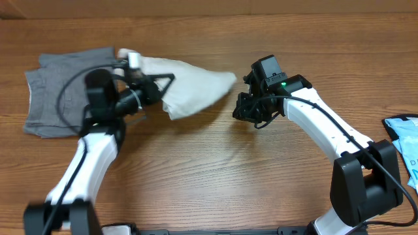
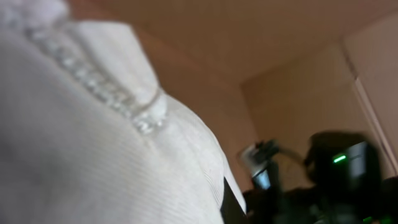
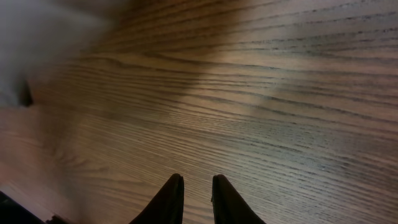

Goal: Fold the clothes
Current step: 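Lift the folded shorts with the left gripper and carry them left, then lower the shorts onto the grey garment stack and release with the left gripper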

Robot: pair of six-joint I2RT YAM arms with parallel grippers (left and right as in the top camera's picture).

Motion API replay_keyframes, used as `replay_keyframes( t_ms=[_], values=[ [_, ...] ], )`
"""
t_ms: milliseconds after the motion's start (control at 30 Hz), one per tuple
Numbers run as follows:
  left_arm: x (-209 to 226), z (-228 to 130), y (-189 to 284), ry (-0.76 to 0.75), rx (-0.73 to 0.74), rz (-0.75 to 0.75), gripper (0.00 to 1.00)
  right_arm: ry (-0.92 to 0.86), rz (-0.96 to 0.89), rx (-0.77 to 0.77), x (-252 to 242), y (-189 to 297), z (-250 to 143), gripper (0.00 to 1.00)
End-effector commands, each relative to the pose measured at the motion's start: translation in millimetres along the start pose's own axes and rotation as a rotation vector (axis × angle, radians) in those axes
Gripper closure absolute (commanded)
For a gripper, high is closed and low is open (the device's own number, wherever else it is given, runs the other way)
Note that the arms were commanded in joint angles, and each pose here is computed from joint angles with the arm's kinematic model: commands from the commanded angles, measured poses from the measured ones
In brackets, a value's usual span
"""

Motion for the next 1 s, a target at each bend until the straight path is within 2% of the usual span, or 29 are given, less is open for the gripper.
replay_keyframes(
  t_ms=[0,200,433,633,833,967],
  values=[
    [-31.6,21.0,33.2,-0.058,-0.168,-0.022,0.96,0.026,-0.002,-0.031,5.2,9.1,2.8,0.8],
    [-35.1,51.1,90.8,-0.131,-0.397,0.034,0.96,0.026,-0.002,-0.03,5.4,9.0,2.8,0.8],
    [-18.4,78.4,140.4,-0.269,-0.563,0.165,0.96,0.024,-0.003,-0.026,5.1,9.0,2.2,0.8],
    [-12.5,103.1,157.1,-0.416,-0.607,0.246,0.96,0.014,-0.008,-0.004,4.3,8.9,-1.2,0.8],
    [0.7,141.1,150.9,-0.489,-0.594,0.286,0.96,-0.001,-0.018,0.032,2.8,9.0,-6.7,0.8],
    [19.9,168.5,147.0,-0.497,-0.635,0.368,0.96,-0.008,-0.021,0.047,2.3,9.1,-9.0,0.8]
  ],
)
Point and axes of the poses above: each gripper's point midway between its finger pads, its own y axis back along the fingers, its own x axis along the line the jaws close on, z = x × y, the point moved 10 cm from there along y, back along the fingers, and after that the axes turned 12 degrees about y, right-handed, at the moved point
